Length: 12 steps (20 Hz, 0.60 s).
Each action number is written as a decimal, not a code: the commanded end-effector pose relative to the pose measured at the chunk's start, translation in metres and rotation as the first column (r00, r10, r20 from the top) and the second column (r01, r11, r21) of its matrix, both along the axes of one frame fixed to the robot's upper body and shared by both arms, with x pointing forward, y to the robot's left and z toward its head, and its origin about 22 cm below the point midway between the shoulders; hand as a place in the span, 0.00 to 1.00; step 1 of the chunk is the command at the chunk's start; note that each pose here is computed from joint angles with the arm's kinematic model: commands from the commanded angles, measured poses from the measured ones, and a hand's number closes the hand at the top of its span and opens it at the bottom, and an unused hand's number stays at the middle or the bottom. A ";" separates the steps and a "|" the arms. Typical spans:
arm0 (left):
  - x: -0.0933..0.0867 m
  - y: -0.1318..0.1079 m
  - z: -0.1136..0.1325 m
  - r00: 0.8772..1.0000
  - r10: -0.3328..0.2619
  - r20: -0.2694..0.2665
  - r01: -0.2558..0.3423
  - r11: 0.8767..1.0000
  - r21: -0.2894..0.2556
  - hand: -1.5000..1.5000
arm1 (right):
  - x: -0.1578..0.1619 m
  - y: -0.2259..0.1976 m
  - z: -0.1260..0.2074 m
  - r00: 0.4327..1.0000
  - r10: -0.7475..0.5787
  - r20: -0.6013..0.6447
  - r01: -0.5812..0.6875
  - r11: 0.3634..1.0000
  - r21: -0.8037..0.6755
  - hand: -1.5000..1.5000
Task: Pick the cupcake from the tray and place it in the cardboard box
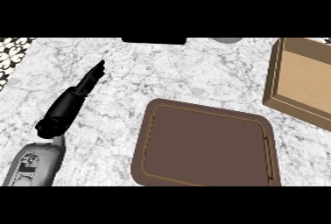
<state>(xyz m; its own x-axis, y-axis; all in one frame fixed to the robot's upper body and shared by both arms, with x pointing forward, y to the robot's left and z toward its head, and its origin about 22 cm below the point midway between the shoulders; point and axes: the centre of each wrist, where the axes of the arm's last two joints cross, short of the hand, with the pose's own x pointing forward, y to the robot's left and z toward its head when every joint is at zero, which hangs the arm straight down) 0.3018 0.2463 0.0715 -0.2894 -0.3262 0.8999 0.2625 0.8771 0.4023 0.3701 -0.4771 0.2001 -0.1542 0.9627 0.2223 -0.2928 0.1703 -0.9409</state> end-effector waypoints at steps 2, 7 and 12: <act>0.004 0.002 0.003 1.000 0.001 0.026 -0.001 1.000 -0.006 0.50 | -0.004 -0.017 -0.009 0.989 0.100 -0.104 -0.097 0.995 0.039 0.00; -0.001 -0.002 0.001 1.000 0.012 0.014 -0.012 1.000 0.001 0.50 | 0.000 -0.018 0.006 0.977 0.194 0.093 -0.213 0.925 0.315 0.00; 0.000 0.003 -0.002 1.000 0.020 -0.003 -0.020 1.000 -0.007 0.50 | 0.013 -0.002 -0.035 0.978 0.032 0.206 -0.182 0.617 0.766 0.00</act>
<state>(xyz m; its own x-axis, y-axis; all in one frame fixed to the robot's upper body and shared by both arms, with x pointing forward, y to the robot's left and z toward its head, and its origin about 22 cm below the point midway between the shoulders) 0.3009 0.2498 0.0715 -0.2880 -0.3281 0.8997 0.2502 0.8811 0.4014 0.3781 -0.4851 0.1813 -0.2671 0.7420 0.6149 -0.1738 0.5905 -0.7881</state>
